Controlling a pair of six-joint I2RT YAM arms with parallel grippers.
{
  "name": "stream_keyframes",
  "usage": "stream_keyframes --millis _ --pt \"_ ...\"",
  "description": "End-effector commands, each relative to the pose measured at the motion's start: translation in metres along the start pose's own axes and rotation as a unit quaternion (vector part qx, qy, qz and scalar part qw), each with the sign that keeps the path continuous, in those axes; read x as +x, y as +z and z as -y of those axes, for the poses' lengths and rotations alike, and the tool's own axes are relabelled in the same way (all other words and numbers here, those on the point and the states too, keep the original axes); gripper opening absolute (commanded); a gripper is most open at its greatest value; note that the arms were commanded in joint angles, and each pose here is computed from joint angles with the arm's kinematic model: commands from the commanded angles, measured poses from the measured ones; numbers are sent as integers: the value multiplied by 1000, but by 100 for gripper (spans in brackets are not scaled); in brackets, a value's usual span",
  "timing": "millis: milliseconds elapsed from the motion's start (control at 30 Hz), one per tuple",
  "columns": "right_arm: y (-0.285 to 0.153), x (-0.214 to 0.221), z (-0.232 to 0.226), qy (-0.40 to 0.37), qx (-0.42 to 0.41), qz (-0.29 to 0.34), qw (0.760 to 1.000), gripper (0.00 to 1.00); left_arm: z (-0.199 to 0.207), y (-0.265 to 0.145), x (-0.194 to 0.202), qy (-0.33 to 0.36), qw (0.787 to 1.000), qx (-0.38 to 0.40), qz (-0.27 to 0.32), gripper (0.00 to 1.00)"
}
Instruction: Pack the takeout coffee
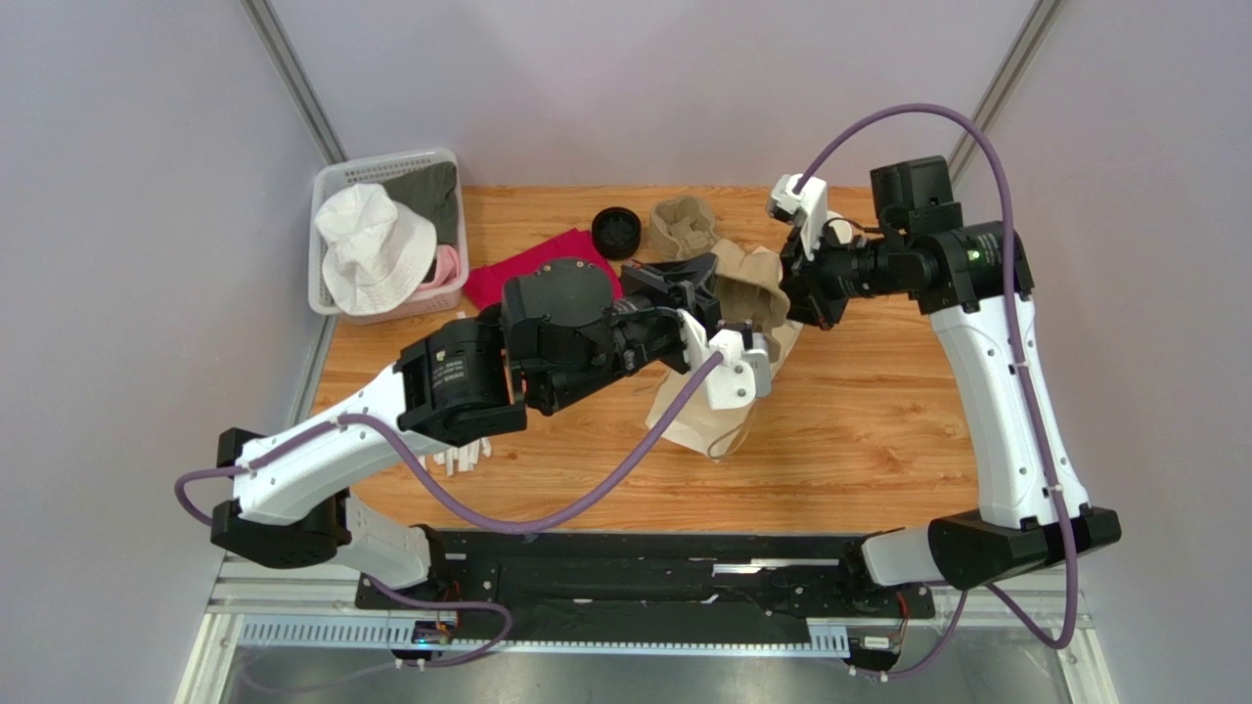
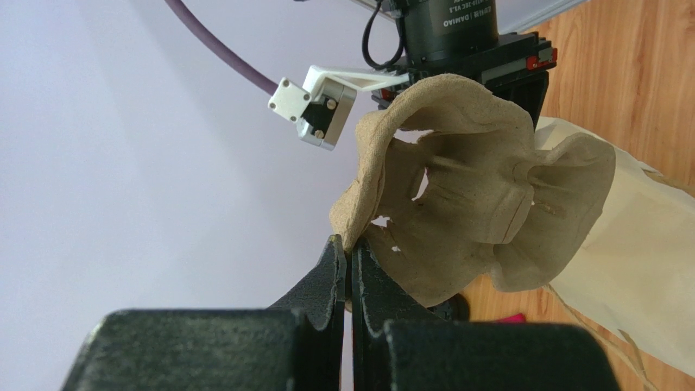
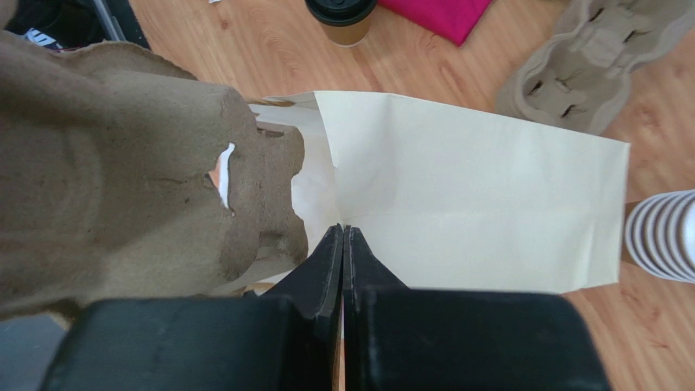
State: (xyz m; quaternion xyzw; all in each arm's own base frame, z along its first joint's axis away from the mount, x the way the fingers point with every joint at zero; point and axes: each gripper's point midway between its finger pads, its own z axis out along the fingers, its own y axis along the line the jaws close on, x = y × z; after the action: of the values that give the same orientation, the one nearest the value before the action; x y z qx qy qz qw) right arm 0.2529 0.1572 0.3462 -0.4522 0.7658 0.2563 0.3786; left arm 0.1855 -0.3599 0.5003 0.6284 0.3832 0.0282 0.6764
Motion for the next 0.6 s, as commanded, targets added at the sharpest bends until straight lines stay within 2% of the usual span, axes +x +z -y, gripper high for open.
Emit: stream_keyframes --millis 0,567 --pt "-3 34 -48 115 -94 -66 987 0 -18 -13 -6 -5 999 -33 10 0" --pt "-9 16 -74 156 -164 -33 974 0 -14 -18 -9 35 999 -25 5 0"
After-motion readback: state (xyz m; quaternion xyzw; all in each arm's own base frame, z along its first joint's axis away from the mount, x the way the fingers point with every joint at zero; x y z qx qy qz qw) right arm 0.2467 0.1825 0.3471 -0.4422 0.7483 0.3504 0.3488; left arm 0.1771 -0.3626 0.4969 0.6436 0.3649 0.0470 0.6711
